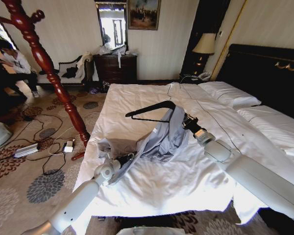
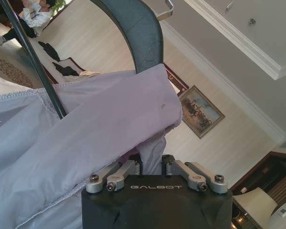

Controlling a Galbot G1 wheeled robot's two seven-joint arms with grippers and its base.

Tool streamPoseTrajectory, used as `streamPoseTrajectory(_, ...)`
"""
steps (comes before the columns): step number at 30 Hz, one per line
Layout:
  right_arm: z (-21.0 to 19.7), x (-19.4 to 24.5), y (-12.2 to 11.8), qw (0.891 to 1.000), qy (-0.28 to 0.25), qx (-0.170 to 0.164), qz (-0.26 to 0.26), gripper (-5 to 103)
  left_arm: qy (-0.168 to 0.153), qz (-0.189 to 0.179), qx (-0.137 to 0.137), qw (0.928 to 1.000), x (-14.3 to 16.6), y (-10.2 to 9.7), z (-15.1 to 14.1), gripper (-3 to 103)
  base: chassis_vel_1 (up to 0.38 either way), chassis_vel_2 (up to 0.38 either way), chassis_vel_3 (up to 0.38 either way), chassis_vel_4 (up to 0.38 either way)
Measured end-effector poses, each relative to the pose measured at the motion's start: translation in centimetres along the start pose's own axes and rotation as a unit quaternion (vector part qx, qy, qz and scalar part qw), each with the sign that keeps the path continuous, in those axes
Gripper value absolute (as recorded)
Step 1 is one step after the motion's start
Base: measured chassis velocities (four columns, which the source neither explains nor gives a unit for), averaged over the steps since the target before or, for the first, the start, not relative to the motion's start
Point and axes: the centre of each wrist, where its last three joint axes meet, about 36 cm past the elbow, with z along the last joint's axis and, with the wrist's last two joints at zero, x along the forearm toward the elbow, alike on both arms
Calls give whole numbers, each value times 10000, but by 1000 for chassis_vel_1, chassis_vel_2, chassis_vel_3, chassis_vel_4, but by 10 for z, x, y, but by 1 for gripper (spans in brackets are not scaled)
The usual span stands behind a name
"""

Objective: Pick up the clothes from the bed and hang them on the clothes hanger.

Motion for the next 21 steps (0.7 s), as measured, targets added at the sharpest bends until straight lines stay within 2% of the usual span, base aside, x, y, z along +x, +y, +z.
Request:
streamPoseTrajectory(2, 0, 0, 0, 10000, 7, -2, 6, 18, 6, -3, -32, 10000, 0, 0, 1, 3, 0, 0, 0, 0)
streamPoseTrajectory(5, 1, 1, 0, 10000, 13, -2, 6, 18, 9, -8, -56, 10000, 1, 0, 2, 0, 0, 0, 0, 0)
streamPoseTrajectory(13, 1, 2, 0, 10000, 26, -12, 44, 18, -59, 21, -143, 9999, 10, -4, -1, 0, 0, 0, 0, 0)
streamPoseTrajectory(21, 0, 0, 2, 9999, 36, -95, 69, 18, -313, 55, -509, 9982, 47, -12, -22, 0, 0, 0, 0, 0)
